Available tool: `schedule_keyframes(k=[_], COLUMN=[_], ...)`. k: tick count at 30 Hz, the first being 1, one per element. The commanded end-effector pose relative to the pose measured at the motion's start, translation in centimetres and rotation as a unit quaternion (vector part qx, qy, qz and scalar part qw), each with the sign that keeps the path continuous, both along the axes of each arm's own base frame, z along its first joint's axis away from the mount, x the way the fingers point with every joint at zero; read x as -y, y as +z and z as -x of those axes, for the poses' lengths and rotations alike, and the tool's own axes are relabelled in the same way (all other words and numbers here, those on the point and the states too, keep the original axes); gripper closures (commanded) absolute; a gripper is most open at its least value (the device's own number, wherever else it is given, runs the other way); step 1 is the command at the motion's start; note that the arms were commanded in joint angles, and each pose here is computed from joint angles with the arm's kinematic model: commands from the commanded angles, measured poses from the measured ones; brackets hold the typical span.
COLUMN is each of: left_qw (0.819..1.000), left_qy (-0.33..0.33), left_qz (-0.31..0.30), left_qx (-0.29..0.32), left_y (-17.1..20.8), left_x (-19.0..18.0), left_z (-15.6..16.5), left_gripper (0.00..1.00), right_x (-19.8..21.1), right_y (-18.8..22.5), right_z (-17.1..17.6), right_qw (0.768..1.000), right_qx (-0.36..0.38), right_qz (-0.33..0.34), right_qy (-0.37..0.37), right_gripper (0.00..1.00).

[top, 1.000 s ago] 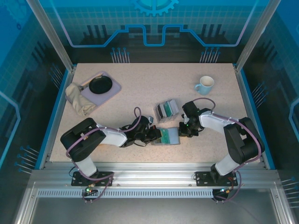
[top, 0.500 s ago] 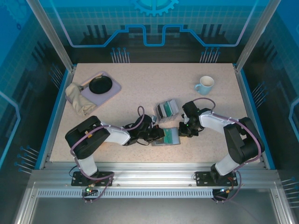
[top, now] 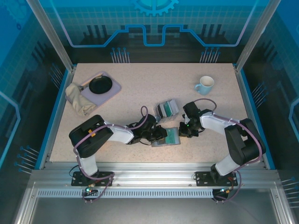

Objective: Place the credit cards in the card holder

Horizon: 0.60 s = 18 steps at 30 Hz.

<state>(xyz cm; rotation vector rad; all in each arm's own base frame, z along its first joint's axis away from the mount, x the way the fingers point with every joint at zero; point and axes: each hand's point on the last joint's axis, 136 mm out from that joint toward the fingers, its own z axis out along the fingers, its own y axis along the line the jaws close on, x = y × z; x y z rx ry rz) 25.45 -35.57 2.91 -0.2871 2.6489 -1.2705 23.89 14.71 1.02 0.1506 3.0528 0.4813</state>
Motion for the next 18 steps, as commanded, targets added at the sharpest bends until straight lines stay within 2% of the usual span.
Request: schedule_keyframes(k=[1, 11, 15, 18], left_qw=[1.000, 0.999, 0.999, 0.999], left_qy=[0.000, -0.003, -0.004, -0.007], left_qz=[-0.030, -0.046, -0.049, -0.051], left_qx=[-0.007, -0.006, -0.007, -0.005], left_y=[-0.64, -0.36, -0.25, -0.09], left_x=[-0.43, -1.31, -1.28, -1.32], left_z=[0.74, 1.25, 1.27, 1.24], left_gripper=[0.82, 0.80, 0.84, 0.91], right_x=[-1.55, -1.66, -1.72, -1.72], right_y=[-1.22, -1.25, -1.30, -1.35], right_z=[1.98, 1.62, 1.62, 1.68], right_qw=[0.998, 0.998, 0.998, 0.998], right_qx=[-0.042, -0.043, -0.043, -0.045], right_qz=[-0.041, -0.038, -0.039, -0.040], right_qy=[0.009, 0.013, 0.013, 0.013], right_gripper=[0.87, 0.87, 0.87, 0.88])
